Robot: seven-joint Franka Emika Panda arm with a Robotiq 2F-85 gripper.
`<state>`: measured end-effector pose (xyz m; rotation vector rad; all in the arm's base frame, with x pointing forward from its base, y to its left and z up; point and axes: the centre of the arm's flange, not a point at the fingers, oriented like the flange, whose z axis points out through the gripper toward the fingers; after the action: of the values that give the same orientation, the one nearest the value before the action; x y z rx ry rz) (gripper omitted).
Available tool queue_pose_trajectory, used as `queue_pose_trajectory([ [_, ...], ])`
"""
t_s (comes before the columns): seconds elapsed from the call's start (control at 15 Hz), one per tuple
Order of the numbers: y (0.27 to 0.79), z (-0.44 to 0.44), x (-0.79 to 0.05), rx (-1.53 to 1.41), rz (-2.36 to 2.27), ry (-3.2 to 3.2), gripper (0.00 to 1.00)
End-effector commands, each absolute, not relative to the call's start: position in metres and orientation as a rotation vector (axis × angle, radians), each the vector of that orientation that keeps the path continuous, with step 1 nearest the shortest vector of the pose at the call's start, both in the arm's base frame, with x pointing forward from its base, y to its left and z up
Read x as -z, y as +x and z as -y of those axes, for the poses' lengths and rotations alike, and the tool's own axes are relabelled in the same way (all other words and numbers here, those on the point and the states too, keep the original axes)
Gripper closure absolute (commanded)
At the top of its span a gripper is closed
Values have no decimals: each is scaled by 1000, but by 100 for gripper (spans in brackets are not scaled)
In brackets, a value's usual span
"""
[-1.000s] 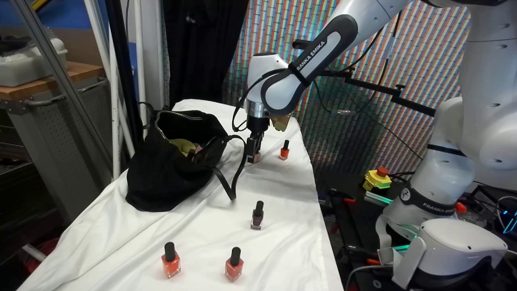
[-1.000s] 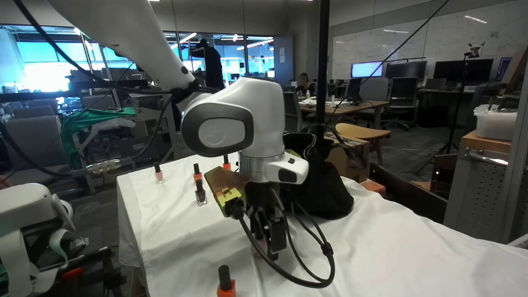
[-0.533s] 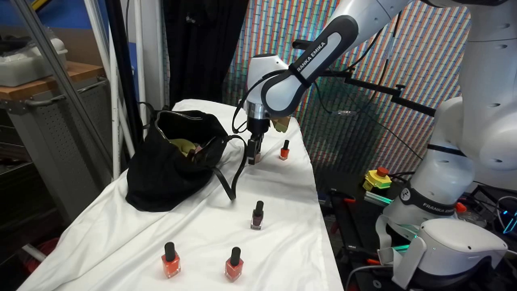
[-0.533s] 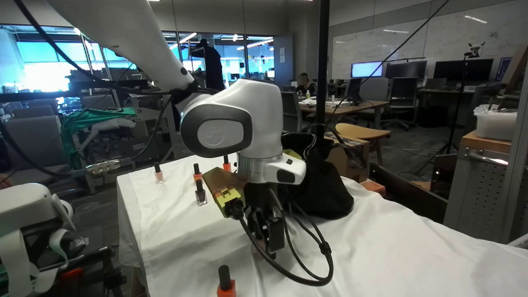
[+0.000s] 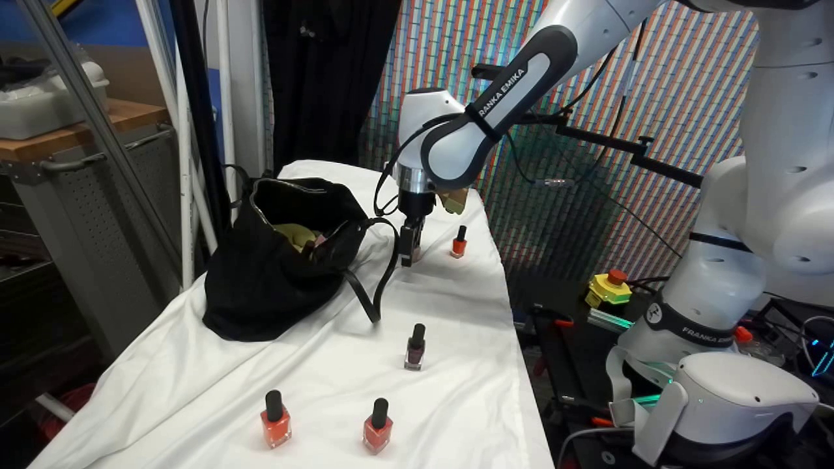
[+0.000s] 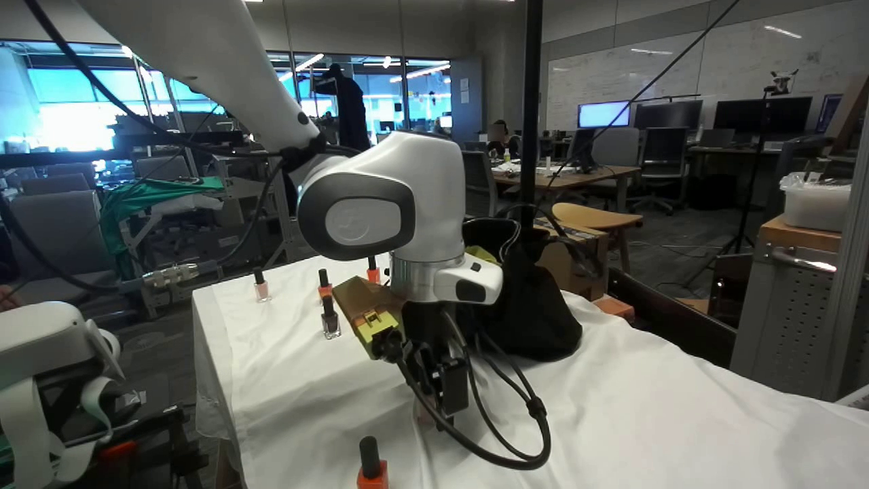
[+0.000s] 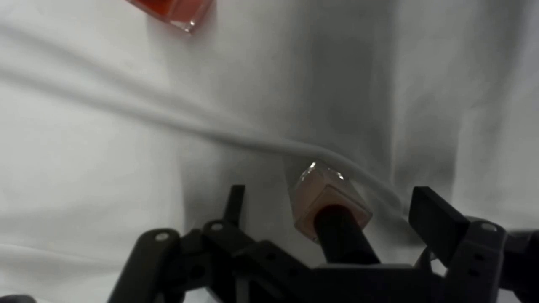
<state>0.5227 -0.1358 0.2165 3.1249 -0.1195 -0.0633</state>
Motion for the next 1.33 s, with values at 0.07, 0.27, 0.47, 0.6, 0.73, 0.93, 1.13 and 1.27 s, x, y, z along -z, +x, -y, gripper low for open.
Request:
queue_pose_trajectory([
  [0.07,524,136,-213,85,86,3136,0],
  [0.27,525,136,-213,87,79,3133,26],
  [0.47,525,137,-214,86,77,3133,44],
  [0.6,525,137,-213,86,77,3132,58],
  [0.73,525,136,-214,88,78,3128,72],
  [0.93,525,135,-216,97,79,3122,78],
  [1.13,525,133,-219,124,58,3110,78],
  [1.27,524,132,-226,155,24,3091,78],
])
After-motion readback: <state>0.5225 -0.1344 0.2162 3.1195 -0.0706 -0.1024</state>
